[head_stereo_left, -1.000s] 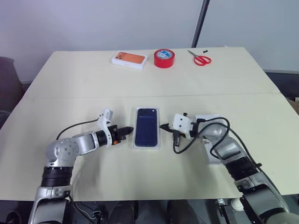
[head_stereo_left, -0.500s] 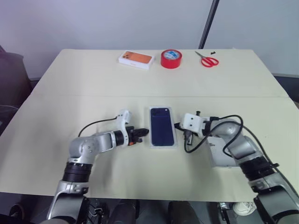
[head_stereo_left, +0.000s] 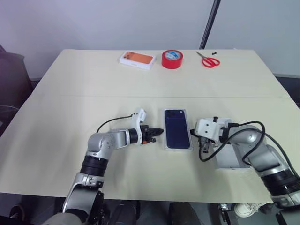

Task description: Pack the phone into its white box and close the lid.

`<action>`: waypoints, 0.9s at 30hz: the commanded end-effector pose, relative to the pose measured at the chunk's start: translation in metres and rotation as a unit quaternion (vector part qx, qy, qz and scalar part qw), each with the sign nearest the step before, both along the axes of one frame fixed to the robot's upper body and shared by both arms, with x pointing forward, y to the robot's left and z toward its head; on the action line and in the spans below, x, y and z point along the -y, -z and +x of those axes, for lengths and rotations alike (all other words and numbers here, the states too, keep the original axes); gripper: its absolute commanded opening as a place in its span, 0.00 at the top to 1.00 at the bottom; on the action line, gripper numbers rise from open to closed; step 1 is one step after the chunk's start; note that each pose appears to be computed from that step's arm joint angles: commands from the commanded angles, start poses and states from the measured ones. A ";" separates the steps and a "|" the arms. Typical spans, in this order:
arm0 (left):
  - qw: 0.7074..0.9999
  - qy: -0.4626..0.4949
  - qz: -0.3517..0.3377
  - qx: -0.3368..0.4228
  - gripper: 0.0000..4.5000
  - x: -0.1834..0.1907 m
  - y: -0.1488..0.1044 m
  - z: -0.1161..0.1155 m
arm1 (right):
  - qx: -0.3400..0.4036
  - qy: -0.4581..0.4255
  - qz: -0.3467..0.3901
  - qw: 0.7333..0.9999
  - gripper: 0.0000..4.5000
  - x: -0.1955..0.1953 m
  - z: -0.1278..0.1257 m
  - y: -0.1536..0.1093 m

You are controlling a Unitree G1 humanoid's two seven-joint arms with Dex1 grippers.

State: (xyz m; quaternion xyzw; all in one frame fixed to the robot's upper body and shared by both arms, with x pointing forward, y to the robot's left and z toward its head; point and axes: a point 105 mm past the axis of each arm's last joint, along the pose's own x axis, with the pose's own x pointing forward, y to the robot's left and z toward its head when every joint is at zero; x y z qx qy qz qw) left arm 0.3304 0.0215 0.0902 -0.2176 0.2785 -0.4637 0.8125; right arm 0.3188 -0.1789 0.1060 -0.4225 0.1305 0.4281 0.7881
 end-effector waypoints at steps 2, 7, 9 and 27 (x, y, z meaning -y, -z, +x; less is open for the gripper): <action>0.999 0.035 -0.013 -0.003 1.00 0.011 -0.002 -0.010 | 0.018 0.002 -0.008 1.000 1.00 0.003 0.000 -0.006; 1.000 0.009 -0.007 0.024 1.00 -0.011 -0.006 -0.002 | 0.005 0.012 0.018 1.000 1.00 0.008 -0.006 -0.015; 0.999 -0.009 0.003 0.034 1.00 -0.021 -0.005 0.004 | -0.018 0.021 0.050 0.998 1.00 0.009 -0.011 -0.020; 0.957 0.017 0.043 0.285 0.29 -0.085 -0.048 0.004 | -0.020 0.220 0.162 0.962 0.19 0.036 -0.022 -0.044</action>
